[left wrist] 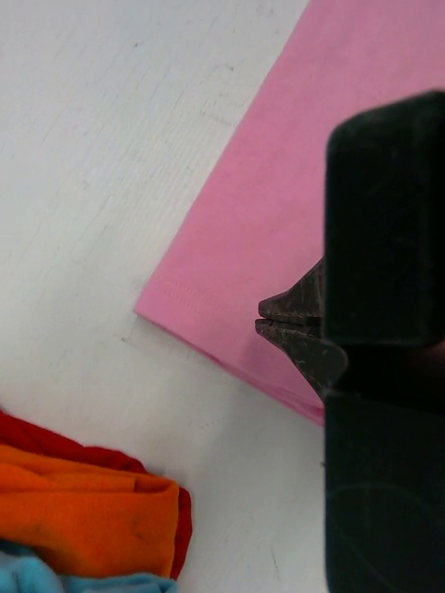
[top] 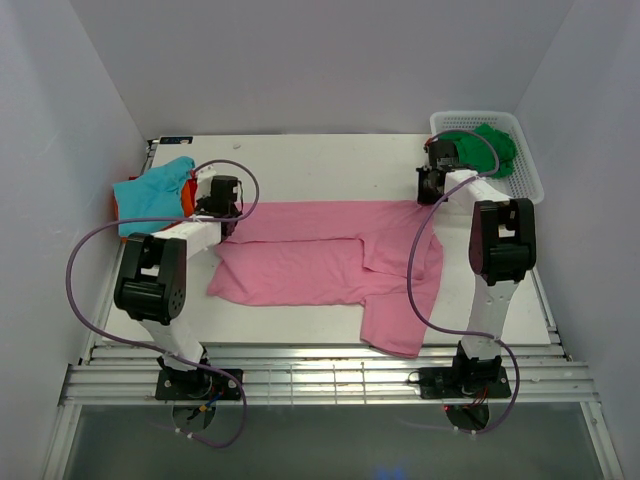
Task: Fold and stack the t-shirts
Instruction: Fold the tshirt
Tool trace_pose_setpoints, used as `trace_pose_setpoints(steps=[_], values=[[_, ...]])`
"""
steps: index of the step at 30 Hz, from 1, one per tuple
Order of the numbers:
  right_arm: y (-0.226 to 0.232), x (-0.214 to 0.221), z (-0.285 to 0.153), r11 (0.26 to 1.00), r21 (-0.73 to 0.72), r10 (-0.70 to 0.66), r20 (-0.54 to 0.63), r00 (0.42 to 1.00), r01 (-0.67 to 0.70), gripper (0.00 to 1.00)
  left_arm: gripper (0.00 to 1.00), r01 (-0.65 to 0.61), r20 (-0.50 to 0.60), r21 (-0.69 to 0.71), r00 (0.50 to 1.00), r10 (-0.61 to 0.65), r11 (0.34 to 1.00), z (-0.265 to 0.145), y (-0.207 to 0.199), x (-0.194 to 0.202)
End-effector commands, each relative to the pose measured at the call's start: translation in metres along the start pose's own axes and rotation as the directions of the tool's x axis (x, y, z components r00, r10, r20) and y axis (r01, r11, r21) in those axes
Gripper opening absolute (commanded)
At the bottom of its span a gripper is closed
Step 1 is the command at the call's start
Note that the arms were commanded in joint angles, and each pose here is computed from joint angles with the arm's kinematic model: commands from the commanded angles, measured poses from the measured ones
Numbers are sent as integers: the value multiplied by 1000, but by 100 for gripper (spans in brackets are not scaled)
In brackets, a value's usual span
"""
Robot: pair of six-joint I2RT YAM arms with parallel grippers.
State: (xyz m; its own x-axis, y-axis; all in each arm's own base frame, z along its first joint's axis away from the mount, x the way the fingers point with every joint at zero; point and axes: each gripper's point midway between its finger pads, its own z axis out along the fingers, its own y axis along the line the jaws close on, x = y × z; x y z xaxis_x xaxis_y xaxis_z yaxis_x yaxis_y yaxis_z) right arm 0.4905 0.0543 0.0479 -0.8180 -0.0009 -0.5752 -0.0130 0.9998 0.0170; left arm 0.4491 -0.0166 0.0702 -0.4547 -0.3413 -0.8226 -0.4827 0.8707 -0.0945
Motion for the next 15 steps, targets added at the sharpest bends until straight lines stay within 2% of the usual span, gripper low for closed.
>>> trace_pose_setpoints(steps=[1,9,15], values=[[-6,8,2,1000,23,-8,-24,1000,9,8,0,43,28,92,999,-45,995,-7,-20,-14],[-8,14,6,999,31,-10,-48,999,11,8,0,26,3,110,1000,-26,994,11,-28,3],[-6,18,12,1000,22,-10,-70,997,12,8,0,0,-40,70,999,3,998,25,-25,20]])
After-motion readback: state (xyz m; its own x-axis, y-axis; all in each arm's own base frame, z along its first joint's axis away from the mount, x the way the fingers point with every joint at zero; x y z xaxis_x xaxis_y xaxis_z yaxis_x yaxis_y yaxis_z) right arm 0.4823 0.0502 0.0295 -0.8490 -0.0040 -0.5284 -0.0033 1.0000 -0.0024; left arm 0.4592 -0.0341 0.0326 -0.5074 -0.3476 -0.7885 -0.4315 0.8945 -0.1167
